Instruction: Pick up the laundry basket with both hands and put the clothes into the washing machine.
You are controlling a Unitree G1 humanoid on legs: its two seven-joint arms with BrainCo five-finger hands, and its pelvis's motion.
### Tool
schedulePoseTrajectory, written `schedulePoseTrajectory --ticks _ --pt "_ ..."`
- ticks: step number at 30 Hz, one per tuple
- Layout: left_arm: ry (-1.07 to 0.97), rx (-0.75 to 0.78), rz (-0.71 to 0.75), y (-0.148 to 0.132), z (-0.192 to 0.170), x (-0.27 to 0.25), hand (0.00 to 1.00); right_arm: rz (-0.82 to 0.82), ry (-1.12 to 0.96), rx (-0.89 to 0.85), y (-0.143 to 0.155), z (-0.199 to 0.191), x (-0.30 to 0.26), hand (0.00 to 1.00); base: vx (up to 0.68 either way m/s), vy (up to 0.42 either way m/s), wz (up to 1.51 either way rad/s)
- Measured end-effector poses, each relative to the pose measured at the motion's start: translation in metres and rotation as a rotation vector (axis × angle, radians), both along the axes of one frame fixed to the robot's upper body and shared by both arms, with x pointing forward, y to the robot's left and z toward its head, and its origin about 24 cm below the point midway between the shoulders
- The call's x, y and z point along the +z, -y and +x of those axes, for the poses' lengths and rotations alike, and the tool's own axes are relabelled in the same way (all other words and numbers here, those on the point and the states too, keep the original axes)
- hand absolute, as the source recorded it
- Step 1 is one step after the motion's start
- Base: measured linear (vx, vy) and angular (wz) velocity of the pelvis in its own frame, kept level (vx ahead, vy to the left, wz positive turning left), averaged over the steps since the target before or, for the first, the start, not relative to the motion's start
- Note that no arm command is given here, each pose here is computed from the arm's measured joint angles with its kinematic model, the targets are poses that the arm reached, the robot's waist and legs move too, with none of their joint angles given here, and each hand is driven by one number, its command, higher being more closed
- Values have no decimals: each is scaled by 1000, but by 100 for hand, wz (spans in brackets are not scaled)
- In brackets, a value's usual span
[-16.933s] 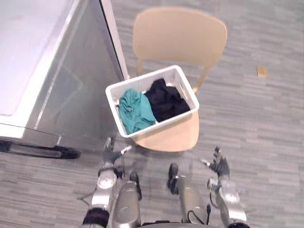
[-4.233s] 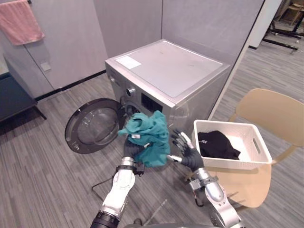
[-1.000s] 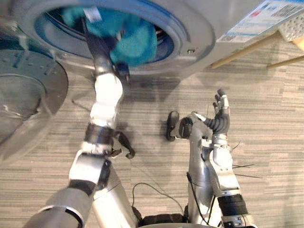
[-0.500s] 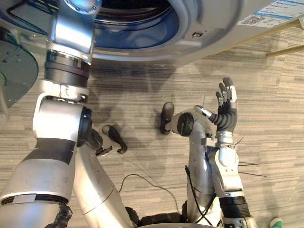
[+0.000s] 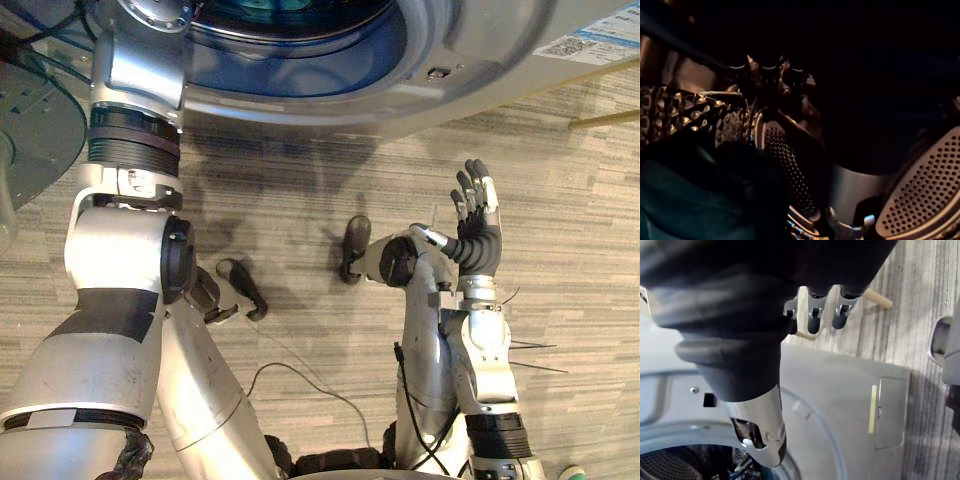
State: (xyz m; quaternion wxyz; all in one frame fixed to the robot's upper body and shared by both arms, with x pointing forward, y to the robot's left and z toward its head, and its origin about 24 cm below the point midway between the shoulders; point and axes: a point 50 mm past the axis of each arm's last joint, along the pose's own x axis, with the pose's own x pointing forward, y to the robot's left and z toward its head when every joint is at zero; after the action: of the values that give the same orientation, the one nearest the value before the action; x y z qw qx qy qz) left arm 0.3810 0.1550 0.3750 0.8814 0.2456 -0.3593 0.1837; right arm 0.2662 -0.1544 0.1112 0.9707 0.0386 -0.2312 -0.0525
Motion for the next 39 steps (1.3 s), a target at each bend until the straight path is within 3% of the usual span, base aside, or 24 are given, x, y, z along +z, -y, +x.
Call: schedulePoseTrajectory --ticks 3,6,8,11,14,21,26,32,39 --pt "-87 -81 -126 5 7 -63 0 -1 -62 0 -1 2 -13 0 69 -57 17" --pt "-303 -131 -258 5 2 -168 0 -11 -163 -10 1 1 -34 0 77 -80 27" --pt "-524 -159 -390 11 -21 -260 0 -17 -303 -42 9 -7 -65 0 100 -93 23" --pt "-747 -183 -519 12 -65 -341 0 -12 -467 -69 17 -14 -99 0 137 -88 25" --pt "-892 -190 -595 9 -102 -387 0 -6 -606 -96 24 -30 -128 0 167 -32 28" --pt "-1282 -60 -669 -9 -189 -479 0 2 -931 -118 30 -80 -193 0 157 -5 5" --pt "-1500 22 -622 -19 -233 -512 0 -36 -1106 -123 41 -97 -223 0 120 63 -32" --pt "-1613 31 -547 -22 -257 -524 0 -19 -1190 -171 53 -115 -235 0 60 112 -65" --pt "-1642 -7 -384 -24 -249 -522 0 4 -1159 -169 50 -99 -230 0 -100 83 -133"
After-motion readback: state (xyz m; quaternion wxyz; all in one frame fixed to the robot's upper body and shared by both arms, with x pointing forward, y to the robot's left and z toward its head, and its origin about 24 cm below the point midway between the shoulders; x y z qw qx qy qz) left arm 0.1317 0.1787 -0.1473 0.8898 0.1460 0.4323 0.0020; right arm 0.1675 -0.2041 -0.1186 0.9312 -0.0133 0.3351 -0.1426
